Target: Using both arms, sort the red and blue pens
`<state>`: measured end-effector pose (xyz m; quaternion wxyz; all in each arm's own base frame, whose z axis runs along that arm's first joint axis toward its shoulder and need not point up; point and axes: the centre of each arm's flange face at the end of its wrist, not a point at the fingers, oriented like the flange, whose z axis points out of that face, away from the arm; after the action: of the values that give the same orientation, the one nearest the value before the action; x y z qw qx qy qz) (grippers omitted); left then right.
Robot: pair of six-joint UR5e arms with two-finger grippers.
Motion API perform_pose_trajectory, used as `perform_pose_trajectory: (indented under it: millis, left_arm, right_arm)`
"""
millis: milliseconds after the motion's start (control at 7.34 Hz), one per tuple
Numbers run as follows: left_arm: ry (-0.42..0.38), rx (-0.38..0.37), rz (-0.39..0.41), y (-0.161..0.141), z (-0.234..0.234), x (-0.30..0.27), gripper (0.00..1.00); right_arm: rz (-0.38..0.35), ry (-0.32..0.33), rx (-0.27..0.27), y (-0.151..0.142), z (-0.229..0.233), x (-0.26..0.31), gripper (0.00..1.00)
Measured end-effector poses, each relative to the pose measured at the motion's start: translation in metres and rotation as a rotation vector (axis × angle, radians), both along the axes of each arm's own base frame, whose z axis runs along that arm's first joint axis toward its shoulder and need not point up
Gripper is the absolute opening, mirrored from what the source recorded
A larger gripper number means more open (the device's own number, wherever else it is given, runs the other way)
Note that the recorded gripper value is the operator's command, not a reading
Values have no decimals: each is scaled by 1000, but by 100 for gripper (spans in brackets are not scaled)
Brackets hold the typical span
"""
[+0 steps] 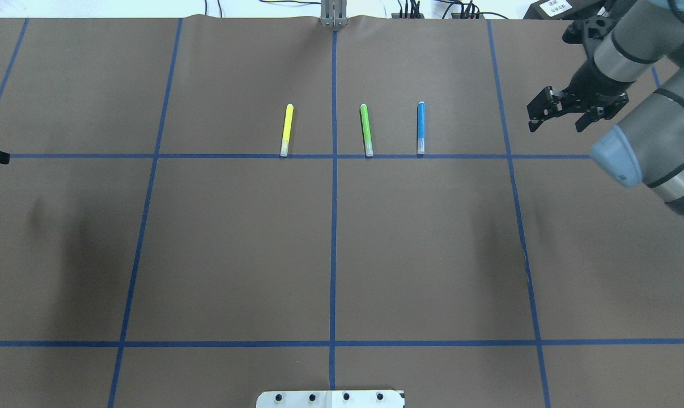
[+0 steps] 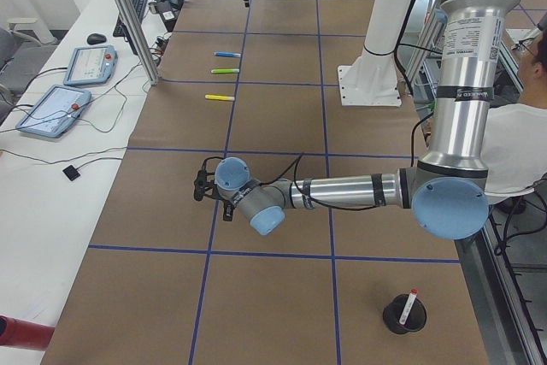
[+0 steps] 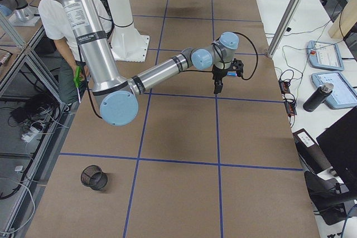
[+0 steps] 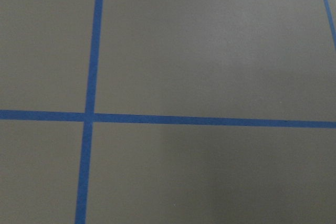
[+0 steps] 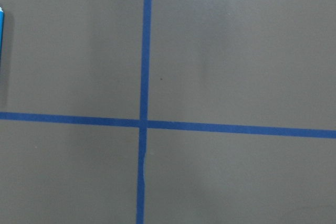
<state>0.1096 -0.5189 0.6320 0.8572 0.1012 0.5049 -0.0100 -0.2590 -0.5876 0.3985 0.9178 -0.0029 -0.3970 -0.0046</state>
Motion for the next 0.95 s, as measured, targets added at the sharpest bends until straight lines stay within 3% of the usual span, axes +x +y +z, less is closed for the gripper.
perform_pose_trajectory:
  millis: [409, 681, 953]
  left_arm:
    - [-138, 125, 2, -15, 0, -15, 96]
    - [-256, 158, 37, -24, -12, -40, 96]
    - [-301, 178, 50, -27, -22, -61, 97]
  right_arm:
    - [33, -19, -16, -2, -7, -43, 99]
    - [43, -7, -35, -16, -12, -67, 99]
    - [61, -14, -51, -44, -15, -103, 98]
